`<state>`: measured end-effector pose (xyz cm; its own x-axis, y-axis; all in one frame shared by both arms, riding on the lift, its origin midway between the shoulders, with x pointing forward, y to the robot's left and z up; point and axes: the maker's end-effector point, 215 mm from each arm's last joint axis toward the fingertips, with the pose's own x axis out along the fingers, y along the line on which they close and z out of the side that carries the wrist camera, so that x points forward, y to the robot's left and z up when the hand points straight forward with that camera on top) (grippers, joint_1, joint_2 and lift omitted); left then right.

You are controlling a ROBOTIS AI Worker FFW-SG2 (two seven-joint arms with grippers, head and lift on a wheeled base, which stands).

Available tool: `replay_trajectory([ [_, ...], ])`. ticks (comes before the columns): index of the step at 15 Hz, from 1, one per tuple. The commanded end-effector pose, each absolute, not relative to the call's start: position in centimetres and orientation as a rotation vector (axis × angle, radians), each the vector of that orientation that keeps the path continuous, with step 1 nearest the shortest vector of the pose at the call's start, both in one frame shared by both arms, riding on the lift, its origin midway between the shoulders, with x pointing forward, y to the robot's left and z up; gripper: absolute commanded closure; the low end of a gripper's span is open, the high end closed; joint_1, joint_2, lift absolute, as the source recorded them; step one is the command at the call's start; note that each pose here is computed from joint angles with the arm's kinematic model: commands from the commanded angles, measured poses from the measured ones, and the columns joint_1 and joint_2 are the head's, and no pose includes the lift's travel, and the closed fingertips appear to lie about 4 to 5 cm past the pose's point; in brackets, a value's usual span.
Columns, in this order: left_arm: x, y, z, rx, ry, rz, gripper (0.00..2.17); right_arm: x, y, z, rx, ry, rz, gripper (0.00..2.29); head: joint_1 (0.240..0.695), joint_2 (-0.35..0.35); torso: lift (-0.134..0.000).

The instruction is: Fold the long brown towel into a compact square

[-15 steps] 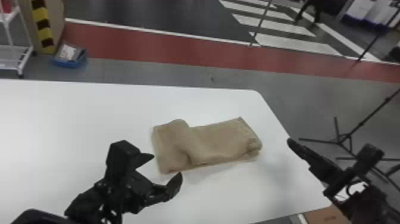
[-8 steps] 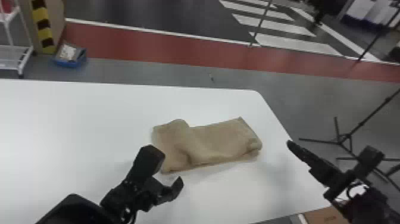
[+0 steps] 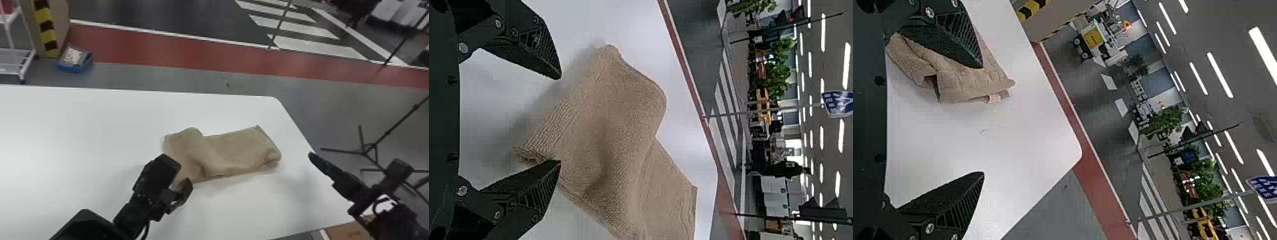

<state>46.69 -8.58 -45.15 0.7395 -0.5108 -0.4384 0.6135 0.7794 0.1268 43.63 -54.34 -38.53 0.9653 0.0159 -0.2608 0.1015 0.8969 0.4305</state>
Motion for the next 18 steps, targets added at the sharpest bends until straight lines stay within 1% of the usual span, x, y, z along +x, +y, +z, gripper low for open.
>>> replay_trajectory([
  [1,45.9,-9.0,-45.3,0.265,0.404,-0.644,0.33,43.7,-54.2,-38.7,0.460,0.266,-0.044,0.13,0.695,-0.350,-0.123],
  [3,45.6,-9.2,-45.5,0.269,0.411,-0.659,0.35,43.7,-54.2,-38.7,0.461,0.266,-0.042,0.13,0.695,-0.350,-0.123],
  [4,45.6,-9.2,-45.6,0.273,0.413,-0.658,0.55,43.7,-54.2,-38.7,0.461,0.266,-0.042,0.13,0.695,-0.350,-0.123],
  [5,45.6,-9.2,-45.4,0.278,0.407,-0.661,0.66,43.7,-54.2,-38.8,0.462,0.267,-0.043,0.13,0.695,-0.350,-0.123],
  [6,45.7,-9.4,-45.1,0.278,0.398,-0.663,0.73,43.6,-54.3,-38.9,0.464,0.267,-0.047,0.13,0.695,-0.350,-0.123],
  [7,45.6,-9.6,-44.7,0.271,0.386,-0.666,0.75,43.5,-54.5,-39.0,0.465,0.269,-0.049,0.13,0.695,-0.350,-0.123],
  [8,45.7,-9.6,-43.9,0.262,0.368,-0.665,1.38,43.5,-54.5,-39.1,0.467,0.271,-0.050,0.13,0.695,-0.350,-0.123],
  [9,45.8,-8.9,-44.1,0.260,0.373,-0.638,2.02,43.5,-54.5,-39.1,0.467,0.271,-0.050,0.13,0.695,-0.350,-0.123],
  [10,45.8,-8.4,-44.1,0.257,0.374,-0.622,2.15,43.6,-54.5,-39.1,0.467,0.269,-0.049,0.13,0.695,-0.350,-0.123],
  [13,45.6,-6.9,-42.8,0.213,0.361,-0.597,2.15,43.9,-54.0,-39.1,0.466,0.272,-0.042,0.13,0.695,-0.350,-0.123],
  [16,44.9,-4.1,-42.0,0.073,0.349,-0.557,2.15,44.5,-53.3,-39.2,0.468,0.277,-0.026,0.13,0.695,-0.350,-0.123],
  [17,44.8,-3.5,-41.3,0.025,0.327,-0.546,2.15,44.9,-52.9,-38.9,0.460,0.274,-0.017,0.13,0.695,-0.350,-0.123],
  [18,44.8,-2.9,-41.1,0.009,0.317,-0.534,2.15,45.6,-52.2,-38.8,0.454,0.280,-0.003,0.13,0.695,-0.350,-0.123],
])
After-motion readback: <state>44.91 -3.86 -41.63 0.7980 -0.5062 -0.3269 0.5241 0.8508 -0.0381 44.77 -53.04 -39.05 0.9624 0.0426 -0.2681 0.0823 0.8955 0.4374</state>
